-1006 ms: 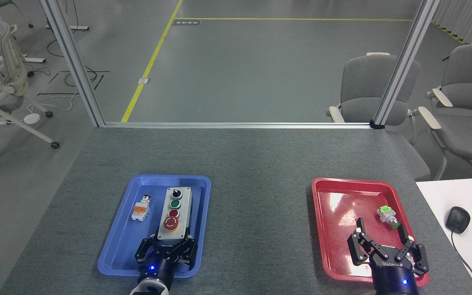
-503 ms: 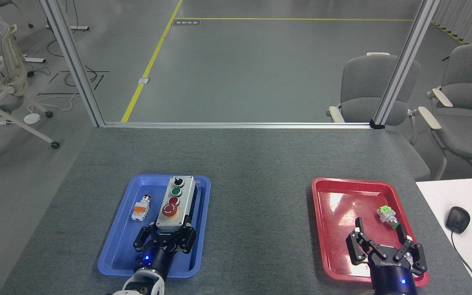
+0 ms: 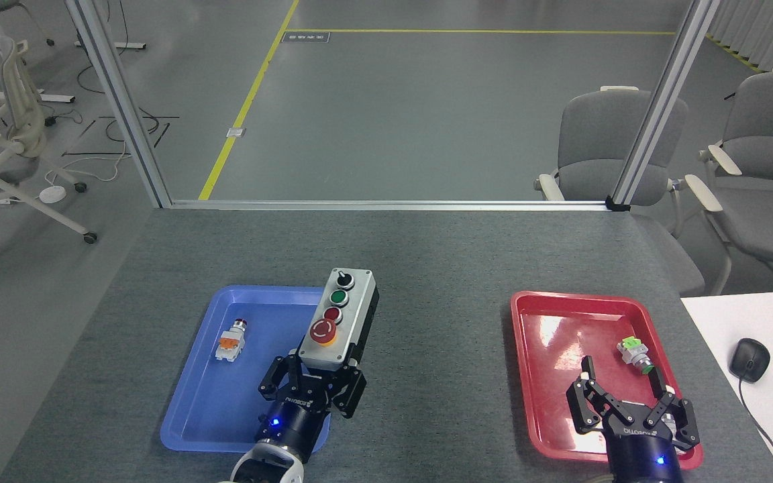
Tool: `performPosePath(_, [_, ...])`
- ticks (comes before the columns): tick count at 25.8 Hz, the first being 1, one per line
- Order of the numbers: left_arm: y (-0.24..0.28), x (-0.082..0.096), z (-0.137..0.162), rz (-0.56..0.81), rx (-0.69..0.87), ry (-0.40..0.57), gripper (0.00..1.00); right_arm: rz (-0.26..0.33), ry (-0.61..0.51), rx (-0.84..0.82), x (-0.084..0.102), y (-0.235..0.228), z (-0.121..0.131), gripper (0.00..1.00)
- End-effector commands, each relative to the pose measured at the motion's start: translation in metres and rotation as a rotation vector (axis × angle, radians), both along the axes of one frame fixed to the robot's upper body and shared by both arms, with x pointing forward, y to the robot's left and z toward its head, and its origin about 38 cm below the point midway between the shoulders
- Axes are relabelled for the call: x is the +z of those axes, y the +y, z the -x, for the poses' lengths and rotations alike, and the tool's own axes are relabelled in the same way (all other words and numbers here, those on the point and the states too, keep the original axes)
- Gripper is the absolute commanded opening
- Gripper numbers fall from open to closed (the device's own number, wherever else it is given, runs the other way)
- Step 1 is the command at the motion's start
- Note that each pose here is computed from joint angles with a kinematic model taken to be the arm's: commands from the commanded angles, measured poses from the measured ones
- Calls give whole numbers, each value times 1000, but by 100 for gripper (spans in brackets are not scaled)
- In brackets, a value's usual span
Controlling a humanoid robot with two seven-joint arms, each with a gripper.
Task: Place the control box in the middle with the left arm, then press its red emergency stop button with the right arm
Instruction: 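Lift and carry the control box out of the blue tray toward the table middle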
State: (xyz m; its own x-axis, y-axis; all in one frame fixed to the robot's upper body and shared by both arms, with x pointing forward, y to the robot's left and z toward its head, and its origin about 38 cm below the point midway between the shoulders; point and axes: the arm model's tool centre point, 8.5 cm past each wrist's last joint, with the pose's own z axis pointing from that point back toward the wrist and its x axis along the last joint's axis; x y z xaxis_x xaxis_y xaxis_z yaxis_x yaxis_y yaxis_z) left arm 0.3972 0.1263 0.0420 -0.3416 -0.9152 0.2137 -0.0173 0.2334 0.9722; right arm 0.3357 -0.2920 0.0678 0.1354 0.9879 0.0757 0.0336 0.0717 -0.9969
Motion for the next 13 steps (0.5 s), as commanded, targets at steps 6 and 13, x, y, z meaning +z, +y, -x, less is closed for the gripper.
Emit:
performPosePath(6, [-71, -12, 22, -30, -160, 29, 0, 2, 5, 22, -2, 6, 0, 99])
performPosePath(13, [-119, -21, 31, -110, -227, 28, 0, 2, 12, 55, -4, 18, 0, 99])
